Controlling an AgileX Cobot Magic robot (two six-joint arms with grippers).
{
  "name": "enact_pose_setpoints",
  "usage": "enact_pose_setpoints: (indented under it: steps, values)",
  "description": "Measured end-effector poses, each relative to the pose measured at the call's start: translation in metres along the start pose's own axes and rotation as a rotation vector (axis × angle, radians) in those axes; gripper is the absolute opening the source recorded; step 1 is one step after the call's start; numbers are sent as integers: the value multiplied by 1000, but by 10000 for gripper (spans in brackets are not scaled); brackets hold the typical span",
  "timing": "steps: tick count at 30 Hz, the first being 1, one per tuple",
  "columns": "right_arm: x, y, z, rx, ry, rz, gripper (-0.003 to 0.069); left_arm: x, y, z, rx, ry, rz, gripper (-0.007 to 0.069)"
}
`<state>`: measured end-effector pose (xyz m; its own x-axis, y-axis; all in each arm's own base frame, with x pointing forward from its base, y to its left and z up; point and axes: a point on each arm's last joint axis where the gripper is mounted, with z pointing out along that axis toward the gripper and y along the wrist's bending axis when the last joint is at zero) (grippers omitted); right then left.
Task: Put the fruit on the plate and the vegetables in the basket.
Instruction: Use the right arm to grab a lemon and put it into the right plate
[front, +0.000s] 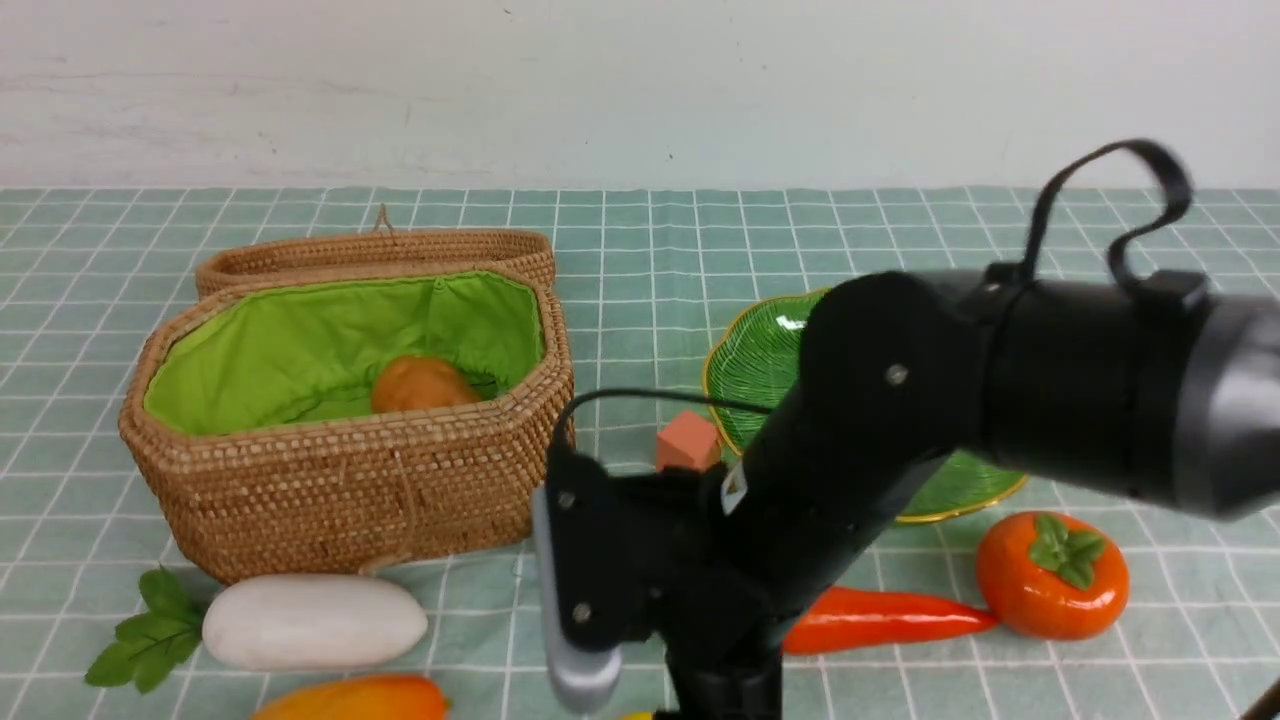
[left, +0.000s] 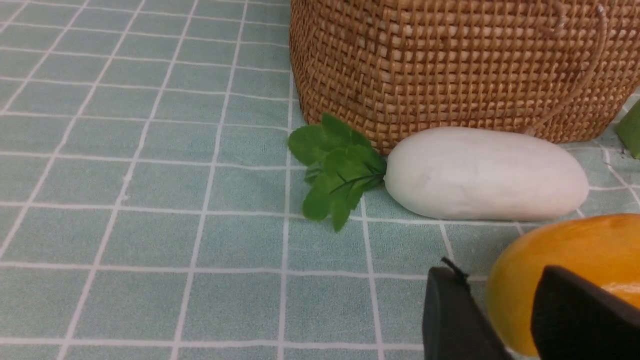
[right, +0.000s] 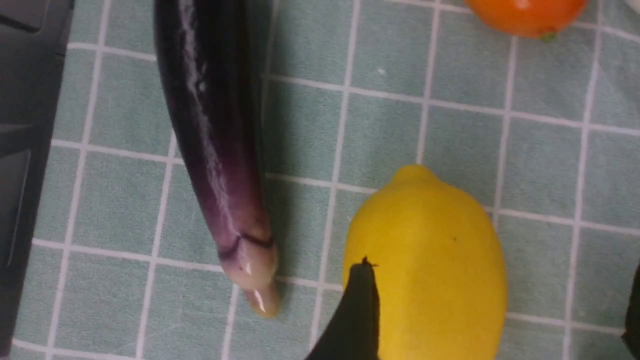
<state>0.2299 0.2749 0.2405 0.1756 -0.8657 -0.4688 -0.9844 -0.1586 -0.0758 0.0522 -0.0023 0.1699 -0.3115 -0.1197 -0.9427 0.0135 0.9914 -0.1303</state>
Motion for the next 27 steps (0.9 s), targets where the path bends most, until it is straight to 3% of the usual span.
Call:
enact_pose_setpoints:
  steps: [7,20,23,27]
  values:
    - [19,0,50,-157,124,21,610,0,0,0,0,0,0,239]
    - [14,-5,47,-201,159,25,580,0,0,0,0,0,0,239]
    - [2,-12,34,-177,135,29,580,0,0,0,0,0,0,239]
    - [-19,-37,-10,-40,42,60,580,0,0,0,0,0,0,239]
